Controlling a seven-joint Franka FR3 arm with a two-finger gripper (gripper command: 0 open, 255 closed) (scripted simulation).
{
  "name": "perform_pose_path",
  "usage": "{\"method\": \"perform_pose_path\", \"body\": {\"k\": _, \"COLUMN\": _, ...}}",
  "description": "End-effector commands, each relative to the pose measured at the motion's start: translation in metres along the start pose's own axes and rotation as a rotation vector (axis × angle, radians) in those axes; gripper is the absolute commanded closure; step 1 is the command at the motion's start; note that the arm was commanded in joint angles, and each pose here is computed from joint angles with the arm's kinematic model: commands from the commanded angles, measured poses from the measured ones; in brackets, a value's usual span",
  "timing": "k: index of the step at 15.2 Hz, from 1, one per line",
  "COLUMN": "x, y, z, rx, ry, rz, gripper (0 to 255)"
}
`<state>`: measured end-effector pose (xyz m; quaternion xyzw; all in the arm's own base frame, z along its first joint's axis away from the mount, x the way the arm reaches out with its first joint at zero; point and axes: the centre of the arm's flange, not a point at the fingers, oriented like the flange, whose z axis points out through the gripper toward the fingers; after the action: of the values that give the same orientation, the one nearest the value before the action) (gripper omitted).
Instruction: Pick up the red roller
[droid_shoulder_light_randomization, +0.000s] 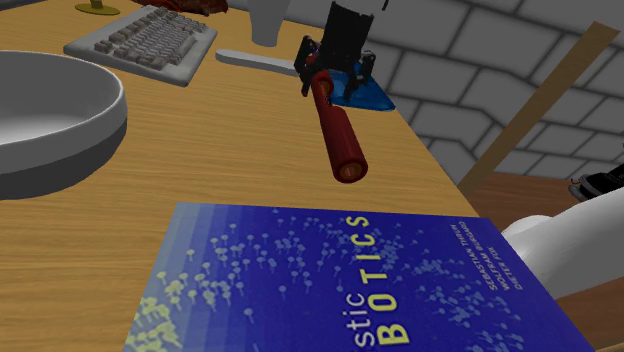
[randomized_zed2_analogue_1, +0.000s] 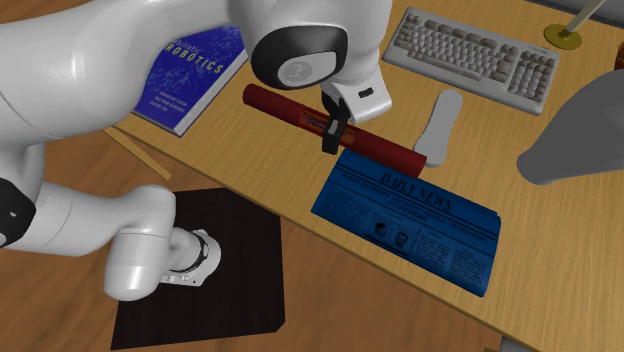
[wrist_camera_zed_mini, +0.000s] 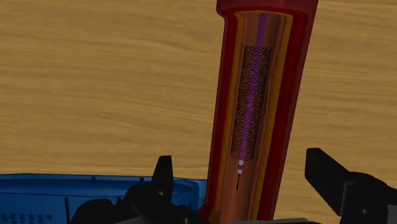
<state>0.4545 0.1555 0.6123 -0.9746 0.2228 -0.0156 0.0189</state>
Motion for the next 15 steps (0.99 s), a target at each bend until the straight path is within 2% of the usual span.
{"method": "perform_pose_path", "body": {"k": 1, "x": 0.000, "y": -0.001, "z": 0.003, "rx": 0.000, "ry": 0.001, "rz": 0.000, "gripper": 0}}
{"method": "perform_pose_path", "body": {"k": 2, "x": 0.000, "y": -0.001, "z": 0.003, "rx": 0.000, "ry": 0.000, "rz": 0.000, "gripper": 255}}
{"method": "perform_pose_path", "body": {"k": 11, "x": 0.000, "y": -0.001, "z": 0.003, "rx": 0.000, "ry": 0.001, "rz": 0.000, "gripper": 255}}
{"method": "perform_pose_path", "body": {"k": 15, "x": 0.001, "y": -0.002, "z": -0.018, "rx": 0.000, "ry": 0.001, "rz": 0.000, "gripper": 255}}
